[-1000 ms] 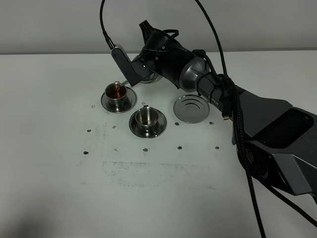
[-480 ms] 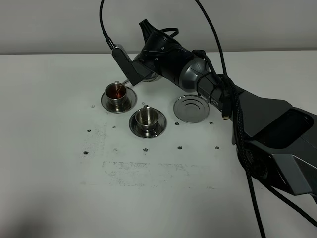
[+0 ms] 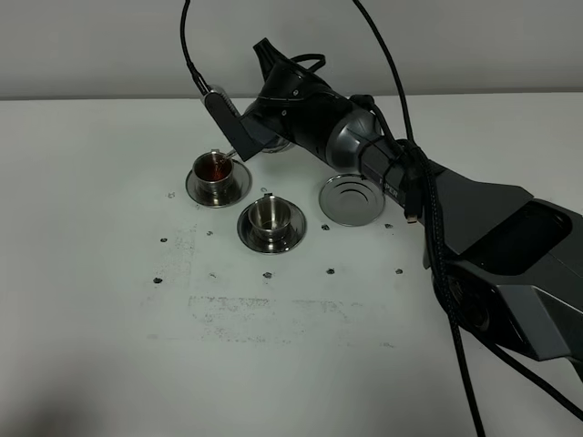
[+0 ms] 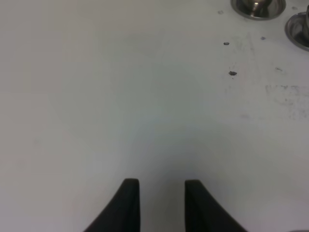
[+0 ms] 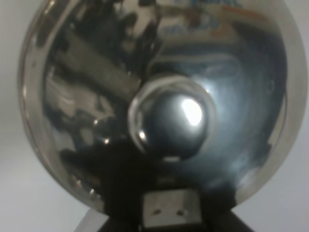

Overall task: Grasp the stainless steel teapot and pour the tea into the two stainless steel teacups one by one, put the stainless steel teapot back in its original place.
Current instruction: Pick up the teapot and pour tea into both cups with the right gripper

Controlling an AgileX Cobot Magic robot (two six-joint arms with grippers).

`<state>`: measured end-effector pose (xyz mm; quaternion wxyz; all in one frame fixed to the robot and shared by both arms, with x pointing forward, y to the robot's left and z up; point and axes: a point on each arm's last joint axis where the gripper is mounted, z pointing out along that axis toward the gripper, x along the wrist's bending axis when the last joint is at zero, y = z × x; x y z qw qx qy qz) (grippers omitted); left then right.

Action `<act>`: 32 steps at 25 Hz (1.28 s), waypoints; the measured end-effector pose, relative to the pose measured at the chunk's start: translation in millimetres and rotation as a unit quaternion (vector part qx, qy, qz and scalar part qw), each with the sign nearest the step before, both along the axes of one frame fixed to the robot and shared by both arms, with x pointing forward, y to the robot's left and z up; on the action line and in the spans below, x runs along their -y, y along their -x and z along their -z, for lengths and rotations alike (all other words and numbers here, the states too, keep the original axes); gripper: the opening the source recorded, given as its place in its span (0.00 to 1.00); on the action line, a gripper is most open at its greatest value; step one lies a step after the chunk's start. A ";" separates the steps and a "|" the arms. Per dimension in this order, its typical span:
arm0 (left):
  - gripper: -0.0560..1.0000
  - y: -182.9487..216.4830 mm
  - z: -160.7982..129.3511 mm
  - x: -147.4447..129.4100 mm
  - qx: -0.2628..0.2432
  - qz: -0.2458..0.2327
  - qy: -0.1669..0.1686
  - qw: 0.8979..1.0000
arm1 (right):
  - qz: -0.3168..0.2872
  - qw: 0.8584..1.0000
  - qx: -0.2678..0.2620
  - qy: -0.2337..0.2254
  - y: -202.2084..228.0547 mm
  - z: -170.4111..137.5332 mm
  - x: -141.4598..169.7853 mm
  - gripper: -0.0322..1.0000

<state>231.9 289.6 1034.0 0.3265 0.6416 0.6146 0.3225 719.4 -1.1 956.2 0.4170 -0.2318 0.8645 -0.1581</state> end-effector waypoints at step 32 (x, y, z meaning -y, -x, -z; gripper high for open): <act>0.32 0.0 0.0 0.0 0.000 0.000 0.000 1.000 | 0.000 0.999 -0.016 -0.032 1.8 2.6 -3.5 0.20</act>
